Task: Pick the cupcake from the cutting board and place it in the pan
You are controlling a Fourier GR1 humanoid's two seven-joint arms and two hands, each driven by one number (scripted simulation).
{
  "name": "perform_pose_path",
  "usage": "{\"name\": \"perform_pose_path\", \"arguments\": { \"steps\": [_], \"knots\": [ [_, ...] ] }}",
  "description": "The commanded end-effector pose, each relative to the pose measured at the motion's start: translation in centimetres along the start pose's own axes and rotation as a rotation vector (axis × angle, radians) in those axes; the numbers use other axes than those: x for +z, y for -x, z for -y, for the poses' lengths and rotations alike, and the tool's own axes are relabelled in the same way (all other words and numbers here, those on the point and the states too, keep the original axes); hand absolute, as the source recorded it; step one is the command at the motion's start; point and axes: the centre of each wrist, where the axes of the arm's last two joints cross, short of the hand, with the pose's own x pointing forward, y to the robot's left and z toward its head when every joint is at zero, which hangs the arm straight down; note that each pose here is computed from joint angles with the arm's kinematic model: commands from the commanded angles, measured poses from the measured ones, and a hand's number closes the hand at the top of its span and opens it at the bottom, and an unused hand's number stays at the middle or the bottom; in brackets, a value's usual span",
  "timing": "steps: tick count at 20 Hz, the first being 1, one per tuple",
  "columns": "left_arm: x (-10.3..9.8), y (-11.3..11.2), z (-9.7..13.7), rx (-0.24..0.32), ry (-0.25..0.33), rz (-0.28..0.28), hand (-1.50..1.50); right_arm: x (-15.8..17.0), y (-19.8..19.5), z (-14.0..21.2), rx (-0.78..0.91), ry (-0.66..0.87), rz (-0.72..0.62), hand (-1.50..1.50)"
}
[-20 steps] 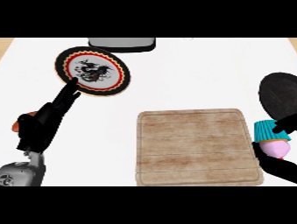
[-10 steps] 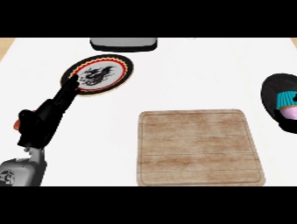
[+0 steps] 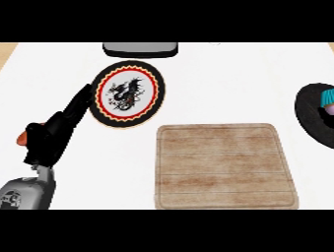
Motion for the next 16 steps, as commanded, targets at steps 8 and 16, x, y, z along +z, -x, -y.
{"name": "perform_pose_path", "arguments": {
  "steps": [8, 16],
  "knots": [
    [-1.0, 0.3, 1.5, 0.007, 0.015, 0.010, 0.00, -0.7, 5.2, 0.5, 0.090, -0.168, -0.304, -1.50],
    [-1.0, 0.7, 1.0, -0.001, 0.022, 0.035, 0.00, -2.5, 3.9, 0.3, -0.130, -0.193, -0.244, -1.50]
  ]
}}
